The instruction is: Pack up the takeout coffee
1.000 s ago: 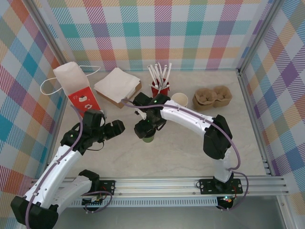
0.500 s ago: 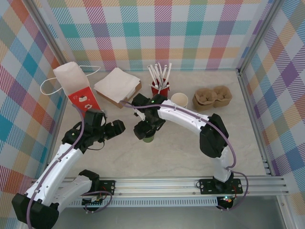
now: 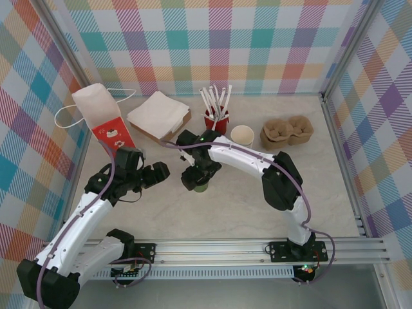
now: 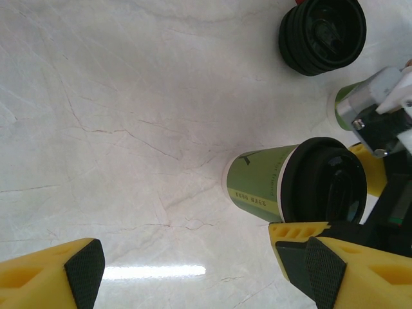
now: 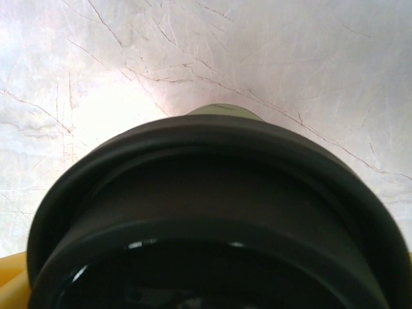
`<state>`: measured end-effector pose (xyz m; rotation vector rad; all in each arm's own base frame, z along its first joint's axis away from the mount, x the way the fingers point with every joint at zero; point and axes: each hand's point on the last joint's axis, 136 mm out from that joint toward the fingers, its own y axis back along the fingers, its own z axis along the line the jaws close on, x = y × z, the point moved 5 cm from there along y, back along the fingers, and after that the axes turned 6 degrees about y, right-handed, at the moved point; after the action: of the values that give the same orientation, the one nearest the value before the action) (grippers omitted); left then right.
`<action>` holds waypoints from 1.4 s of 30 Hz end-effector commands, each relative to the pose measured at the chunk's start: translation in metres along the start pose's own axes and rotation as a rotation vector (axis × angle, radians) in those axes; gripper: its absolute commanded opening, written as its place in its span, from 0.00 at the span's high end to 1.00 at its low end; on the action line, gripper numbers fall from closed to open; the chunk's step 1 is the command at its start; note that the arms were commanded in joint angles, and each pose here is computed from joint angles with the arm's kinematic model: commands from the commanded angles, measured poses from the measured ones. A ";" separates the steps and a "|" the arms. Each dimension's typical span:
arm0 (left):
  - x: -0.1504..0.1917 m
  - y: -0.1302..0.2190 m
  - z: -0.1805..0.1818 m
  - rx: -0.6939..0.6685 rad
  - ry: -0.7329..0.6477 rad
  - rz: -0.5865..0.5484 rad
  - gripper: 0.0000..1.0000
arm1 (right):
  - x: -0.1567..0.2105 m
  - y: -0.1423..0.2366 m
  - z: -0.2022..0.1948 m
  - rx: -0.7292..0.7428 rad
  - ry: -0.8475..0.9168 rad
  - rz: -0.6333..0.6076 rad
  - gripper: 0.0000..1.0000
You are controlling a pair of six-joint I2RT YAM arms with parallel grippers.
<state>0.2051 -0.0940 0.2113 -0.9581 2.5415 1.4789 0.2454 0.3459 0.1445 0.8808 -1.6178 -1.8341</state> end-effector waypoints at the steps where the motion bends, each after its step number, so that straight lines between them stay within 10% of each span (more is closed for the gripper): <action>1: 0.001 -0.002 0.005 -0.009 0.005 0.007 0.16 | 0.000 0.002 0.005 -0.017 0.019 0.003 0.12; 15: 0.001 -0.002 0.007 -0.017 0.001 0.005 0.16 | 0.063 0.055 -0.021 0.013 -0.108 -0.012 0.20; 28: -0.001 -0.004 0.005 -0.012 0.001 0.004 0.16 | 0.162 0.084 -0.132 0.039 -0.492 -0.060 0.22; 42: 0.000 -0.002 0.005 -0.009 -0.003 0.004 0.16 | 0.141 0.054 -0.223 0.106 -0.626 -0.101 0.21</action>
<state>0.2064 -0.0943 0.2093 -0.9584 2.5415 1.4806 0.3049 0.0862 0.1627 0.3696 -2.0806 -2.2473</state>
